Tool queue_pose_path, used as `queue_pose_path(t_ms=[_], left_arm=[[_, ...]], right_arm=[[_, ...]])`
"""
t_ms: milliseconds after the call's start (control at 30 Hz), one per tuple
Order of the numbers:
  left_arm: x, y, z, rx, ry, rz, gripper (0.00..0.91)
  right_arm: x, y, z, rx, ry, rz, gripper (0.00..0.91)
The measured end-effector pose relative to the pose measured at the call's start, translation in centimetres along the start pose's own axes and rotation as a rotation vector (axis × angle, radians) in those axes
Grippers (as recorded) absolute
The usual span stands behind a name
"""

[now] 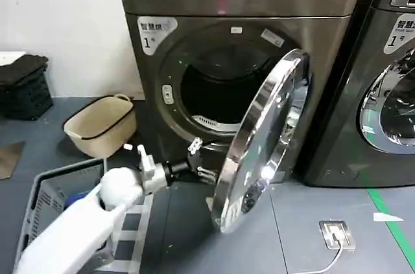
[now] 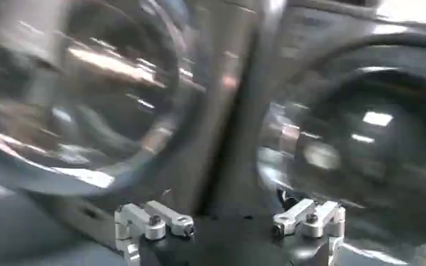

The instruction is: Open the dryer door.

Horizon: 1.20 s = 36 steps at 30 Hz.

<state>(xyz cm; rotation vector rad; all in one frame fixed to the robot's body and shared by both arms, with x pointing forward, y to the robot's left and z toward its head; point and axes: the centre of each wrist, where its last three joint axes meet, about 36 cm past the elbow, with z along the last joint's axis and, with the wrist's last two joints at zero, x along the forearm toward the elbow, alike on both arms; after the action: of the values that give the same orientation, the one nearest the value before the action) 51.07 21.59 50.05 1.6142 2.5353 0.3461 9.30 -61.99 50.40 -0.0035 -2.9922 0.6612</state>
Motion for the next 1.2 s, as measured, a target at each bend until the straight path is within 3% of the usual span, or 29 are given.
queue_pose_path(t_ms=[367,700,833,1000,1200], left_arm=[[-3.4,-0.8,0.0,-0.014,-0.01,-0.012,0.907],[-6.6,-2.0,0.4,-0.022,-0.026,-0.016,0.907],[-7.8,-2.3,0.3,-0.025,-0.036,-0.029,0.907],[-9.3,-2.8,0.1,-0.037,-0.05,-0.036,0.907],[-11.2,-3.5,0.4,-0.046,-0.06,-0.045,0.907]], right_arm=[[8.1,-1.3,0.2,0.042,0.275,0.516,0.907],[14.3,-0.6,-0.7,0.158,0.598,0.982,0.907],[16.3,-0.2,-0.9,0.214,0.72,1.089,0.907],[18.6,0.1,-1.4,0.229,0.847,1.16,0.907],[20.3,0.3,-2.4,0.287,0.952,1.213,0.907]])
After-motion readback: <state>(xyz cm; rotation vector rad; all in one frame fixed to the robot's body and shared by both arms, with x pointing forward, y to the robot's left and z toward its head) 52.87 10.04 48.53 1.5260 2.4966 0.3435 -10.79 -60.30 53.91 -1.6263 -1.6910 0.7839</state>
